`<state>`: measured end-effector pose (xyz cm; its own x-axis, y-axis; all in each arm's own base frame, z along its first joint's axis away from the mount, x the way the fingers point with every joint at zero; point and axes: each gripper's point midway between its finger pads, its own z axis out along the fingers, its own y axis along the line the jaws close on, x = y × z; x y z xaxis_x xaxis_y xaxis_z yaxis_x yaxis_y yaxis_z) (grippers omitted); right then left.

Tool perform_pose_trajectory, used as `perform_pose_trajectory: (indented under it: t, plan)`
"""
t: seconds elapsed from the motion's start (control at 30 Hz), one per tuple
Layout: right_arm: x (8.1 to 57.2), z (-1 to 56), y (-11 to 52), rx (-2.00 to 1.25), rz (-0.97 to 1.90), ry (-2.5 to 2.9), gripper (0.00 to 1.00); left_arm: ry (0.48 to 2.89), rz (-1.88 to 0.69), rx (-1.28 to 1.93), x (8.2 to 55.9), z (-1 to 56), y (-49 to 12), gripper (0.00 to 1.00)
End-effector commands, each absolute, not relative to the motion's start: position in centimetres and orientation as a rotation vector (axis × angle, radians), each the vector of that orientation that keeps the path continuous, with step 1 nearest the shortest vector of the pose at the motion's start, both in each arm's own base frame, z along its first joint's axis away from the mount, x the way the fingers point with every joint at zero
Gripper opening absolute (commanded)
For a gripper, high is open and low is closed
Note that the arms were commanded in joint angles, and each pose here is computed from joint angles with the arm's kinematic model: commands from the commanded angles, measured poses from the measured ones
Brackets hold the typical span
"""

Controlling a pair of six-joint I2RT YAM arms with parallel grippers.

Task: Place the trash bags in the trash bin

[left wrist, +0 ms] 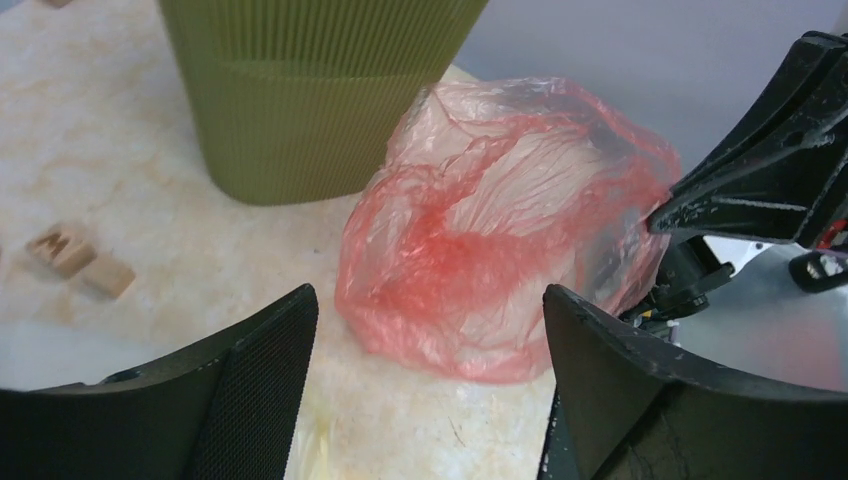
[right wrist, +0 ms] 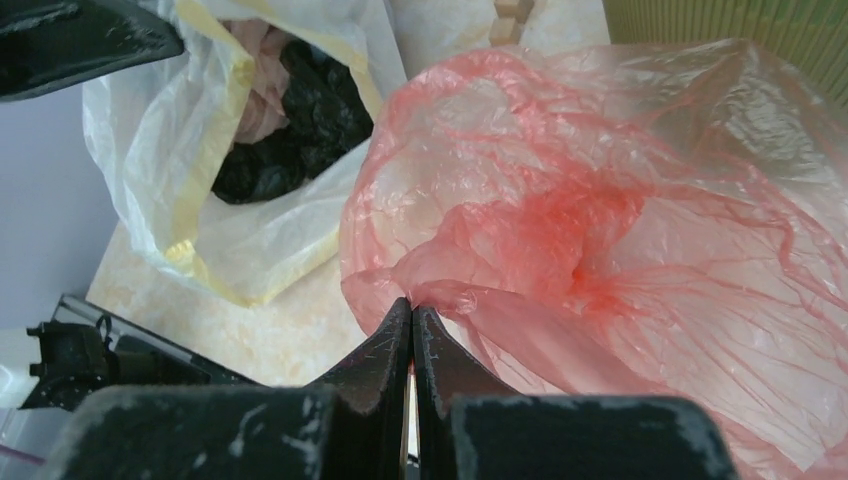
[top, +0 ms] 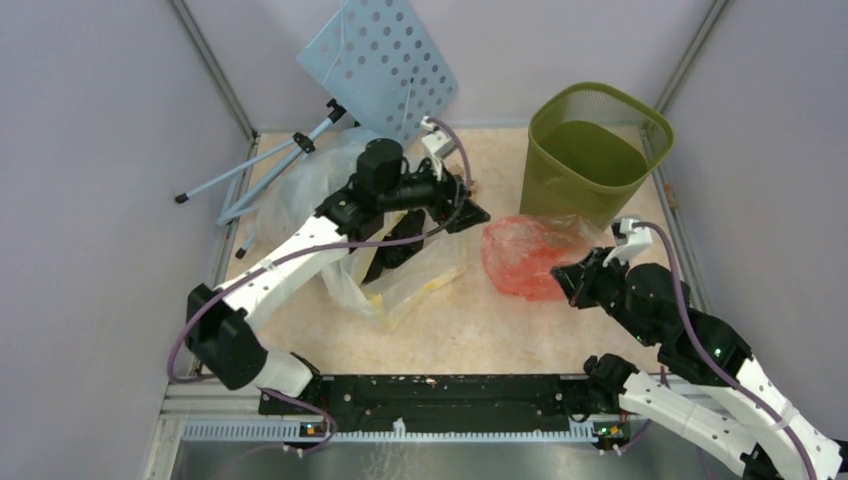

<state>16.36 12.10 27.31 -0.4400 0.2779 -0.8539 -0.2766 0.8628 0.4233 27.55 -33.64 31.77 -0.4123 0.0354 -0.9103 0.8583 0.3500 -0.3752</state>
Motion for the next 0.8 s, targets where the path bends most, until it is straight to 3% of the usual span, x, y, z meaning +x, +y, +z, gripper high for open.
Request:
perform_pose_trajectory:
  t: [0.0,0.43,0.77]
  plan:
    - [15.9,25.8,13.6,-0.07,0.666,1.984,0.0,1.606,-1.124,1.019,28.3,30.8,-38.1,0.89]
    - [13.1,20.7,16.2,-0.105,0.852,2.14,0.0,1.686,-1.301,1.21,30.0,24.2,-45.5,0.99]
    - [13.0,20.1,16.8,-0.139,0.862,2.161,0.0,1.682,-1.56,1.354,25.0,20.9,-48.2,0.9]
